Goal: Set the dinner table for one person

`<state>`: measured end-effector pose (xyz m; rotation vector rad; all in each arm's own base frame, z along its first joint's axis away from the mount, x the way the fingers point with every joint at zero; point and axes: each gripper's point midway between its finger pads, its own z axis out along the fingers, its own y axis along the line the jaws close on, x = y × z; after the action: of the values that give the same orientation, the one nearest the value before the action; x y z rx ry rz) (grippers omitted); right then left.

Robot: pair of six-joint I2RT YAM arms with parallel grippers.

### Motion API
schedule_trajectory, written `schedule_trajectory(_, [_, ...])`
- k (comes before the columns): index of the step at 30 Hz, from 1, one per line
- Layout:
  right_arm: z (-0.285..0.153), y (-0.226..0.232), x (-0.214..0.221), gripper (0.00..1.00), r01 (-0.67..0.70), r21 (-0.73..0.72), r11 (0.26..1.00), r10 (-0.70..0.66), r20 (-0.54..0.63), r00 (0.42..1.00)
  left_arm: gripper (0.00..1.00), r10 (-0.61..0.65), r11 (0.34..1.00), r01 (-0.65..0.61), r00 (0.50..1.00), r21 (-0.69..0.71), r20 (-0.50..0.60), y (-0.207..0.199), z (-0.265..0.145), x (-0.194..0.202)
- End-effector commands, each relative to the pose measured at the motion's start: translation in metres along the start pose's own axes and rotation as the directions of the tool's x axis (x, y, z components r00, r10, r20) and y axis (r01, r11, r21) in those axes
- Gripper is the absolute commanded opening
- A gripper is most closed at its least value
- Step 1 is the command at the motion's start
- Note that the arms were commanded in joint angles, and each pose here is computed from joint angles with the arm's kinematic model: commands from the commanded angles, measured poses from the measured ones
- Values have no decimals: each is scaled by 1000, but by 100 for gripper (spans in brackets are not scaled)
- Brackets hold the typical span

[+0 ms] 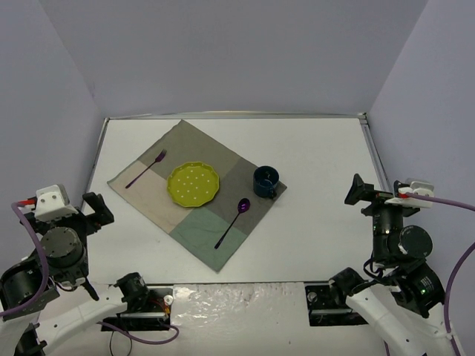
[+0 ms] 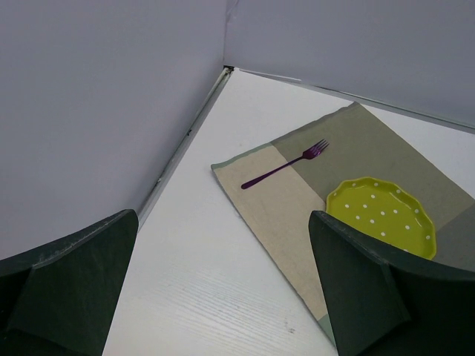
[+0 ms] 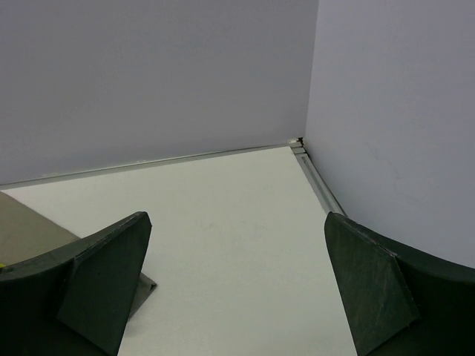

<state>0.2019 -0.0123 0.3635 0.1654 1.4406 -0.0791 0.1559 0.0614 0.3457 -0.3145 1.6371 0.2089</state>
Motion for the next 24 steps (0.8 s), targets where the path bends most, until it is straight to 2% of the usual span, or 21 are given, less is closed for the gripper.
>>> schedule_trajectory(1, [2,-4,-18,100,-38,29,999,36,67,997,97,28,998,-27,1000,-51,11,5,2,-3])
schedule_trajectory(24, [10,12,-12,100,-30,-29,999,32,54,998,97,53,998,-53,999,-45,0,10,0,4])
